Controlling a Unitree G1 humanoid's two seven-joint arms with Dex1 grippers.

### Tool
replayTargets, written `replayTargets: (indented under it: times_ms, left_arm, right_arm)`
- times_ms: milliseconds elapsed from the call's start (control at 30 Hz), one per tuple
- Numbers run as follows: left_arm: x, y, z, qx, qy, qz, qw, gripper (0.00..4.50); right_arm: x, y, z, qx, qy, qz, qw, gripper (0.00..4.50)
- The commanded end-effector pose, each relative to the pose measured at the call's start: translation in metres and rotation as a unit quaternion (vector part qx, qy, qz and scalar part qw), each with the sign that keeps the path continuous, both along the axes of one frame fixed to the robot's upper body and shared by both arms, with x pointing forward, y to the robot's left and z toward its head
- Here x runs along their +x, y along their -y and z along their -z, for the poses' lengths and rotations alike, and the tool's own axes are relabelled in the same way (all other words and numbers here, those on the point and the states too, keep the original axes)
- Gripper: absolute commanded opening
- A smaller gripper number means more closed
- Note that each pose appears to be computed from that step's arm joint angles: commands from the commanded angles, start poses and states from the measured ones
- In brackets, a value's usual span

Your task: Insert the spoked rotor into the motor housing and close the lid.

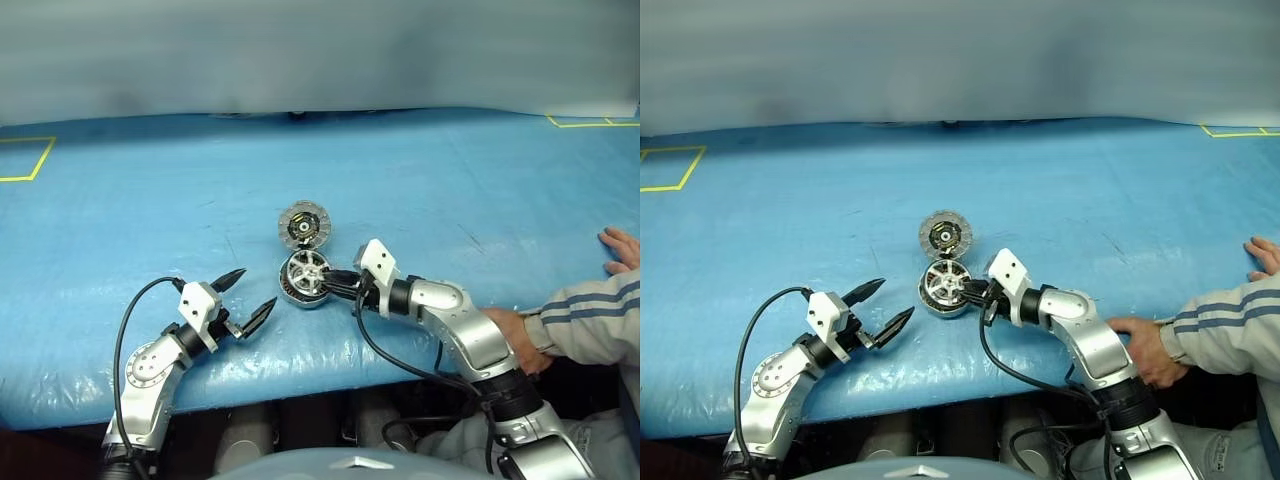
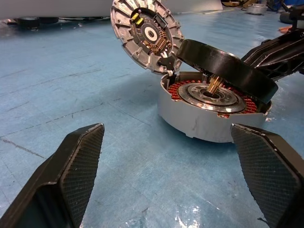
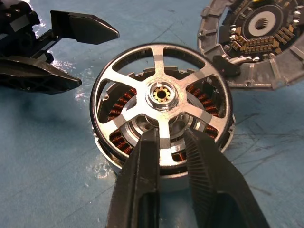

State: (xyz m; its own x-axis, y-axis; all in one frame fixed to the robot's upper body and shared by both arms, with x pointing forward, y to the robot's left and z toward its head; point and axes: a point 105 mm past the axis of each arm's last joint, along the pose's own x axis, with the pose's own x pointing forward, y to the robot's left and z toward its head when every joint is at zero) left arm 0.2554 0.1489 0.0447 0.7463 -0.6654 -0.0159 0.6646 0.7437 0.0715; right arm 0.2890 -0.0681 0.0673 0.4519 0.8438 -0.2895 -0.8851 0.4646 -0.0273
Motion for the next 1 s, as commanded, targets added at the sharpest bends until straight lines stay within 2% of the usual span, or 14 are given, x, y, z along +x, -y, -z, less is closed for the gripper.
replayTargets:
  times_ms: [33, 333, 433, 467, 533, 1000]
  left_arm:
    - [0.001, 0.002, -0.006, 0.0, 0.017, 0.002, 1.0, 4.5]
    - [0.002, 0.002, -0.006, -0.001, 0.019, 0.001, 1.0, 4.5]
    - [0.002, 0.002, -0.006, -0.001, 0.02, 0.001, 1.0, 4.5]
    - [0.002, 0.002, -0.007, -0.001, 0.02, 0.001, 1.0, 4.5]
    - [0.003, 0.003, -0.007, -0.001, 0.021, 0.002, 1.0, 4.5]
    - [0.005, -0.002, -0.008, 0.002, 0.021, -0.01, 1.0, 4.5]
  right_arm:
    - [0.004, 0.001, -0.011, 0.003, 0.027, 0.002, 1.0, 1.42]
    - [0.007, -0.007, -0.021, 0.037, 0.033, 0.003, 0.999, 1.42]
    - [0.011, -0.011, -0.02, 0.042, 0.033, 0.011, 0.999, 0.87]
    - [0.012, -0.012, -0.019, 0.044, 0.031, 0.013, 0.998, 0.48]
    - [0.014, -0.015, -0.016, 0.044, 0.028, 0.015, 0.999, 0.02]
    - [0.01, -0.026, 0.003, 0.006, 0.018, -0.001, 1.0, 0.02]
